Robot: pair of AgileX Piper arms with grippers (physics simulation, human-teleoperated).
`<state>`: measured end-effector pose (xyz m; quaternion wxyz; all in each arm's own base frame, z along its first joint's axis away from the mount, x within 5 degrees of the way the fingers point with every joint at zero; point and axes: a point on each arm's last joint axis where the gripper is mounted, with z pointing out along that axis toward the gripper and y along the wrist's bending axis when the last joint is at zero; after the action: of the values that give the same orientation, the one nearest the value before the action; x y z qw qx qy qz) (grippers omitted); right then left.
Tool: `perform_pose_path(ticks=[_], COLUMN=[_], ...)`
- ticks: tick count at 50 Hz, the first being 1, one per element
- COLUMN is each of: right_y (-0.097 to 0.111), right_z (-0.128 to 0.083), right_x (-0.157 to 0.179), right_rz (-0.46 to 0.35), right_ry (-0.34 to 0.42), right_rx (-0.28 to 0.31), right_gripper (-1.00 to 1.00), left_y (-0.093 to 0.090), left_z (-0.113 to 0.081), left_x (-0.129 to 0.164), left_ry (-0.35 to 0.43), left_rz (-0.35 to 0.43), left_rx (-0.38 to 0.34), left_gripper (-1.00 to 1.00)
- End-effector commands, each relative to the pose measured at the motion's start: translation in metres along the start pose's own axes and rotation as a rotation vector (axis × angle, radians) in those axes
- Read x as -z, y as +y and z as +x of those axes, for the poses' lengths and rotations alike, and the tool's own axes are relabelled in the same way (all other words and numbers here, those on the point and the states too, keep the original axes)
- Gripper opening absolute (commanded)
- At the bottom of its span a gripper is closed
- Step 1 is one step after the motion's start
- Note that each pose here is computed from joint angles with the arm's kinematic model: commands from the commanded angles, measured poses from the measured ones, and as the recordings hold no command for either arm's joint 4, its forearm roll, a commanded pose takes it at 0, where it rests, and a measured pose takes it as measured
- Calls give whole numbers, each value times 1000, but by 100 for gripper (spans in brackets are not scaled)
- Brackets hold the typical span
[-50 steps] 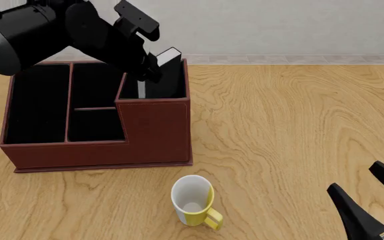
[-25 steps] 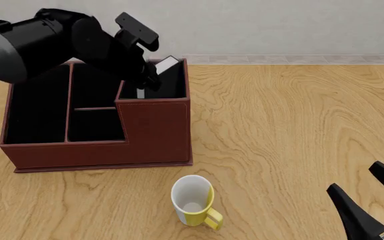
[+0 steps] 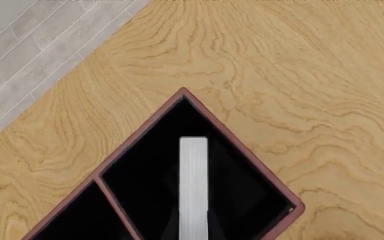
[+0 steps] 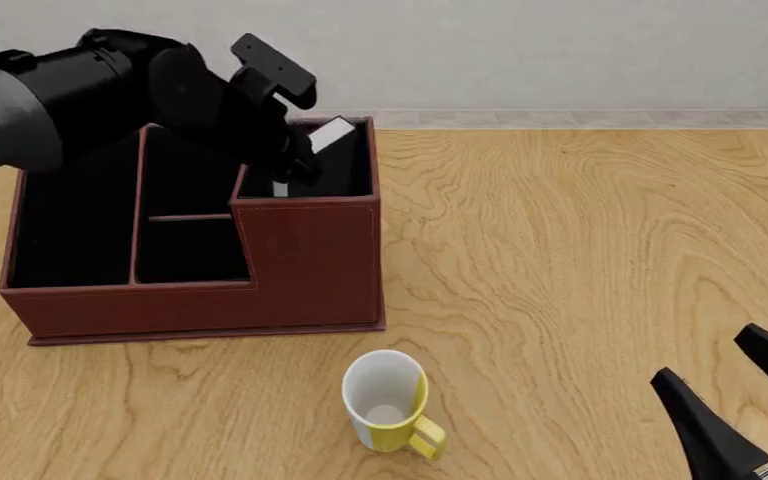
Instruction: Pick up the book and place it in the right compartment of the caddy.
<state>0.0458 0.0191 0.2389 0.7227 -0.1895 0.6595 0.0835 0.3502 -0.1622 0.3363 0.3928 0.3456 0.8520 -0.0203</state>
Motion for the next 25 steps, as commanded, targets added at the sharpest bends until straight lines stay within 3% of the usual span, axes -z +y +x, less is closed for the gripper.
perform_pose_path(ticks=[1, 3, 7, 14, 16, 25], right_y=[4, 2, 1, 0, 0, 0], right_z=[27, 10, 2, -1, -1, -1], right_x=[-5, -2, -1, 0, 0, 0], right_rz=[15, -4, -3, -4, -3, -2], right_ry=[7, -4, -4, 1, 2, 5], right_rx=[14, -5, -1, 5, 6, 5], right_gripper=[100, 100, 100, 100, 100, 100], left_y=[6, 7, 8, 8, -11, -10], left_z=[-4, -5, -5, -6, -1, -2], left_x=[3, 4, 4, 5, -9, -9], left_ry=[-28, -36, -38, -42, -2, -9], left_rz=[-20, -25, -28, -29, 17, 15], left_rx=[-12, -12, -15, -18, 43, 37], left_gripper=[100, 100, 100, 100, 100, 100])
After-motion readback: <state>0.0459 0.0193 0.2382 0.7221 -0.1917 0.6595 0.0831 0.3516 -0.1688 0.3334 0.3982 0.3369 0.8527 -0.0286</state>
